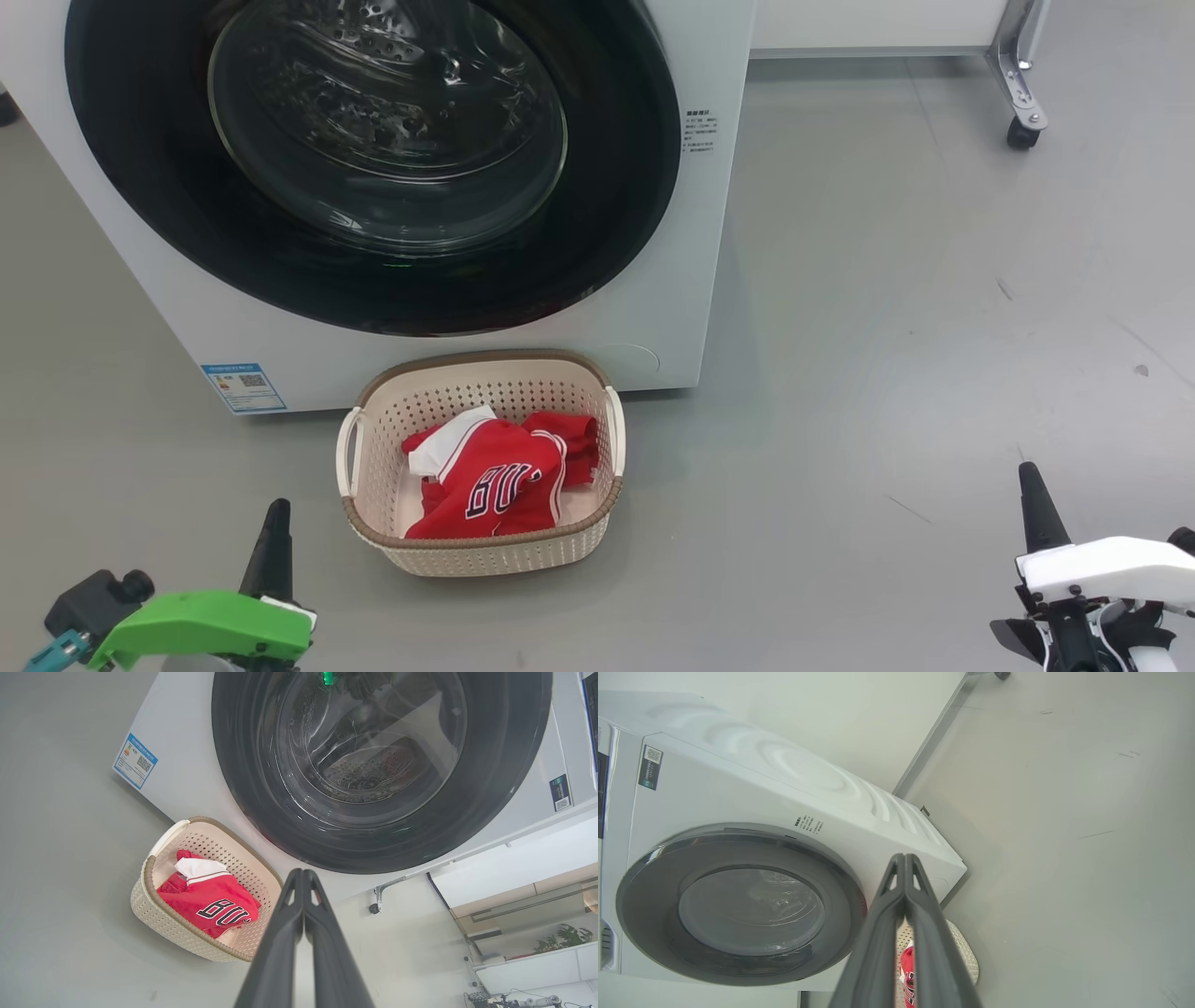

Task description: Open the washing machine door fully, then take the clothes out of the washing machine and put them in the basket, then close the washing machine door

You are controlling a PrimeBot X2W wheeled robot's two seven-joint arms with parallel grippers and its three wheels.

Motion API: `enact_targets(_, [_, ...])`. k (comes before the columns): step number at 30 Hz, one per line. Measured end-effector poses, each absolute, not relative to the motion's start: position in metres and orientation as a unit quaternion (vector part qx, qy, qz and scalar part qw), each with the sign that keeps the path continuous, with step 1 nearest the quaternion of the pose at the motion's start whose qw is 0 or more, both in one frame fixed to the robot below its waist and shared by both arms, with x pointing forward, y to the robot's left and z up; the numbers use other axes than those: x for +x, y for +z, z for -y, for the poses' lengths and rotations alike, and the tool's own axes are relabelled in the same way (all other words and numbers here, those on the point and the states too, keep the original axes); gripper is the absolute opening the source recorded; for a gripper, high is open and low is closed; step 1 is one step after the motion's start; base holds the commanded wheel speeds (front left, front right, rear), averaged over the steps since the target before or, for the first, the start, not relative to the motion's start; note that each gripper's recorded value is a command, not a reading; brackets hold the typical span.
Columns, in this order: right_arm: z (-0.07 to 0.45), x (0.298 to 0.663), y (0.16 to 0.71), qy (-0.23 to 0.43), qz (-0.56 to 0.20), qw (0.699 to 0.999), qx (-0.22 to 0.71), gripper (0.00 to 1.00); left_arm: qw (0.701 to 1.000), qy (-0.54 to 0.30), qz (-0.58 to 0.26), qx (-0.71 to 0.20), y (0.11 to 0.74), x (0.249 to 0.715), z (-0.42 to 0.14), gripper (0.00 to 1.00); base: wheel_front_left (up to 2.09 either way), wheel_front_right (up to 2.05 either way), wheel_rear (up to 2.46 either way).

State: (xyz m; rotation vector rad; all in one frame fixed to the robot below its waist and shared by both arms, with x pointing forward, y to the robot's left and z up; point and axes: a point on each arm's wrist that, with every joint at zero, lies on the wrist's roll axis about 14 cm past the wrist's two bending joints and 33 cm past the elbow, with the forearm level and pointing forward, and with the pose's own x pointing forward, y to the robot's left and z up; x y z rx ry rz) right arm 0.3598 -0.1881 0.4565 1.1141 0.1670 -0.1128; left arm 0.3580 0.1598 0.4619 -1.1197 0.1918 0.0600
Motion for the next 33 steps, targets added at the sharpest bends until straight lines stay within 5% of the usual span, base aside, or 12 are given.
enact_targets(33, [0.204, 0.372, 0.475, -0.047, -0.031, 0.719, 0.693, 0.00, 0.718, 0.028, -0.055, -0.694, 0.473, 0.370, -0.181, 0.00, 0.00, 0.00, 0.00])
